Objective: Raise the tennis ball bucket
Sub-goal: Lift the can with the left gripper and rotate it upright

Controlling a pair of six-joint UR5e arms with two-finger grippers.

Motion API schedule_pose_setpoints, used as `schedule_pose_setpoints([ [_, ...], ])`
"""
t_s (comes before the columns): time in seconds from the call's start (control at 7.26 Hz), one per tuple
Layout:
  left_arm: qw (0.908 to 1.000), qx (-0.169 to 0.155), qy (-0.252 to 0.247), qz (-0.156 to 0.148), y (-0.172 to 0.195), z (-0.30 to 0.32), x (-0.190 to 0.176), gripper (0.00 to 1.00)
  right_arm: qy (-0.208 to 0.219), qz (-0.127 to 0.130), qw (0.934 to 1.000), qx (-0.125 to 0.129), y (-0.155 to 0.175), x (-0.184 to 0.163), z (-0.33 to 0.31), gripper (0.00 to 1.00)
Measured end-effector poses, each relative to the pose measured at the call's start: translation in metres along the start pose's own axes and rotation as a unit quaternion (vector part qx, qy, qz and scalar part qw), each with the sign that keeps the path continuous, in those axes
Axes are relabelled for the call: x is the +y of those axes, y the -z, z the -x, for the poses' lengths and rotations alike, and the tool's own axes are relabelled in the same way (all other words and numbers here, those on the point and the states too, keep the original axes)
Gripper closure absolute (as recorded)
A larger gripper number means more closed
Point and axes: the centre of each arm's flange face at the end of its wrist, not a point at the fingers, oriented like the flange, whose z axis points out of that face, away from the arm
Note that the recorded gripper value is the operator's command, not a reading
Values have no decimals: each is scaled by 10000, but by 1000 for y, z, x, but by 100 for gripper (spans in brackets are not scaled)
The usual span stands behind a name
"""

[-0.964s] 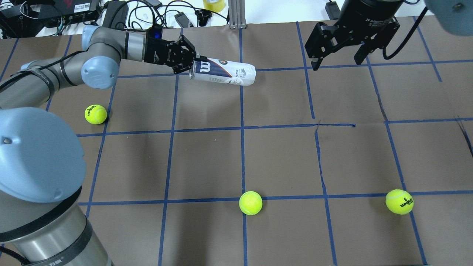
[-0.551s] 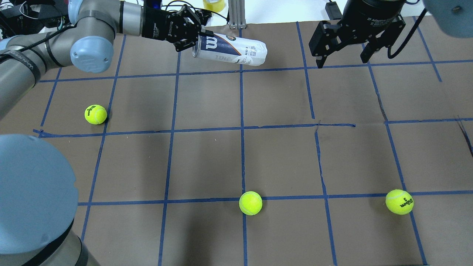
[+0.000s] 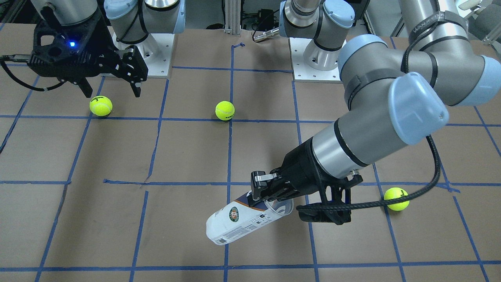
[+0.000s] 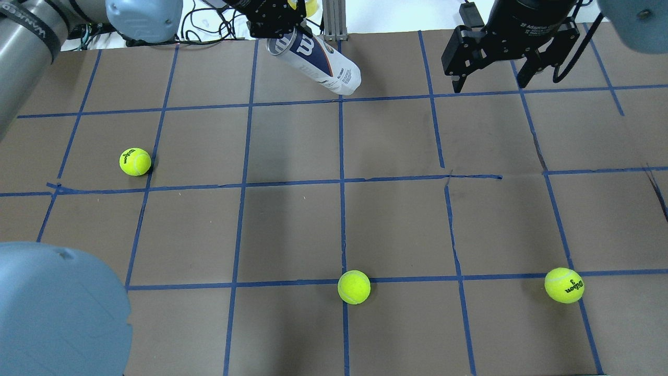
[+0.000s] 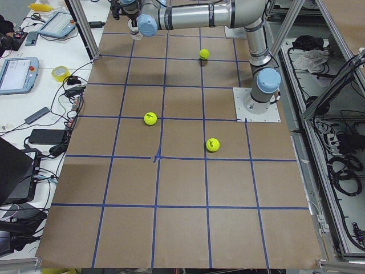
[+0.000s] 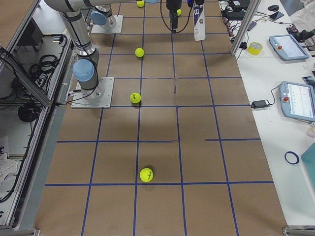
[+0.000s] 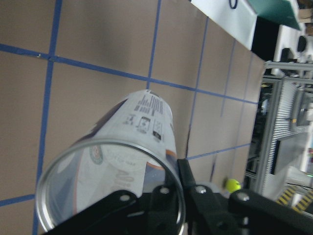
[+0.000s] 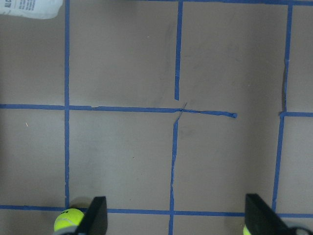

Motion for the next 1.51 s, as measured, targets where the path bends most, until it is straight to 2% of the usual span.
schedule_pose_setpoints([
  [0.14, 9957, -793, -473, 118, -6, -11, 11, 100, -10, 17, 10000, 9, -1, 0, 0, 0],
  [0.28, 9834, -1525, -939, 299, -14, -18, 23, 100, -14, 28, 10000, 13, -1, 1, -1, 0],
  [0.41, 9668, -2100, -1388, 443, -23, -22, 30, 100, -8, 34, 10000, 13, -2, 0, 0, 0],
  [0.55, 9537, -2389, -1743, 547, -32, -23, 31, 100, 0, 41, 10000, 10, -3, 0, 1, 0],
  [0.69, 9465, -2502, -1942, 618, -44, -23, 30, 100, 3, 51, 10000, 8, -5, 0, 1, 0],
  [0.83, 9432, -2539, -2036, 671, -57, -22, 28, 100, 3, 59, 10000, -4, -7, 1, 2, 0],
  [1.24, 9396, -2555, -2158, 726, -101, -18, 25, 100, 6, 24, 10000, -19, -9, 1, 2, 0],
  [1.38, 9391, -2555, -2184, 717, -110, -16, 27, 68, 6, 21, 10000, -17, -9, 1, 2, 0],
  [1.51, 9388, -2554, -2200, 709, -113, -16, 28, 5, 6, 19, 10000, -20, -9, 1, 2, 0],
])
